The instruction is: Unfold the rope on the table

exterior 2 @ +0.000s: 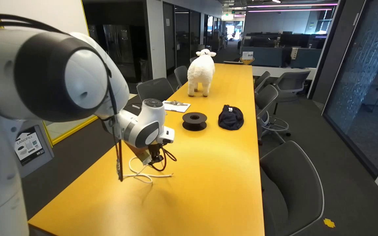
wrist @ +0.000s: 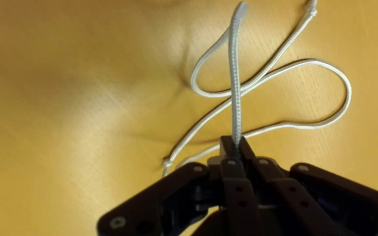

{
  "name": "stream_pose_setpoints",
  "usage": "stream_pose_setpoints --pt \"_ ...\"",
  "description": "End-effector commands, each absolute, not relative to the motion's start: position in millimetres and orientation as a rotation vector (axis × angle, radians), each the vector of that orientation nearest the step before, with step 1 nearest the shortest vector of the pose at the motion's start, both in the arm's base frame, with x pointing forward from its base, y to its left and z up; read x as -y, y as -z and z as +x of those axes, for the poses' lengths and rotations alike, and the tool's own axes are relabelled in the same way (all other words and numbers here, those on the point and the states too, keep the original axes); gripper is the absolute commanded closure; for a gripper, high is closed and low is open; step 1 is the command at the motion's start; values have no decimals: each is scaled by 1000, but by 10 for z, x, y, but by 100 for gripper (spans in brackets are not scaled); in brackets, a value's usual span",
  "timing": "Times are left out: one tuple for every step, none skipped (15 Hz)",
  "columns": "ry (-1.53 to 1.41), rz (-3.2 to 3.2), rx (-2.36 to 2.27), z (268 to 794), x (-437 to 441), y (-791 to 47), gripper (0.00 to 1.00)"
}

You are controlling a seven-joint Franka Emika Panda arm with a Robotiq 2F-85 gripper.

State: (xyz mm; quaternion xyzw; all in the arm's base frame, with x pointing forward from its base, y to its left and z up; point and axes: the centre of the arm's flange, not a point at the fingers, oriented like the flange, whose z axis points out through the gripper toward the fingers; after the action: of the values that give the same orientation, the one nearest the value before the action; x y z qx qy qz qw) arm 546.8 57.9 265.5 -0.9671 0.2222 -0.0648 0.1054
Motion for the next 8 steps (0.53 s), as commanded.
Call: stream_pose_setpoints --pt "277 -2868 -577 4974 114 -3106 99" --pt "295 -2876 -592 4874 315 -3174 99" --pt "311 -2882 -606 4776 534 -3224 99" --pt "327 -2893 -625 4669 755 -3273 99" --pt "335 -2896 -655 4570 991 -3295 99" --pt "339 -2899 -682 4481 1202 -3302 99" --pt "341 -2900 -708 4397 1411 -3301 99" --pt "341 -2903 -726 4325 1566 -3297 99"
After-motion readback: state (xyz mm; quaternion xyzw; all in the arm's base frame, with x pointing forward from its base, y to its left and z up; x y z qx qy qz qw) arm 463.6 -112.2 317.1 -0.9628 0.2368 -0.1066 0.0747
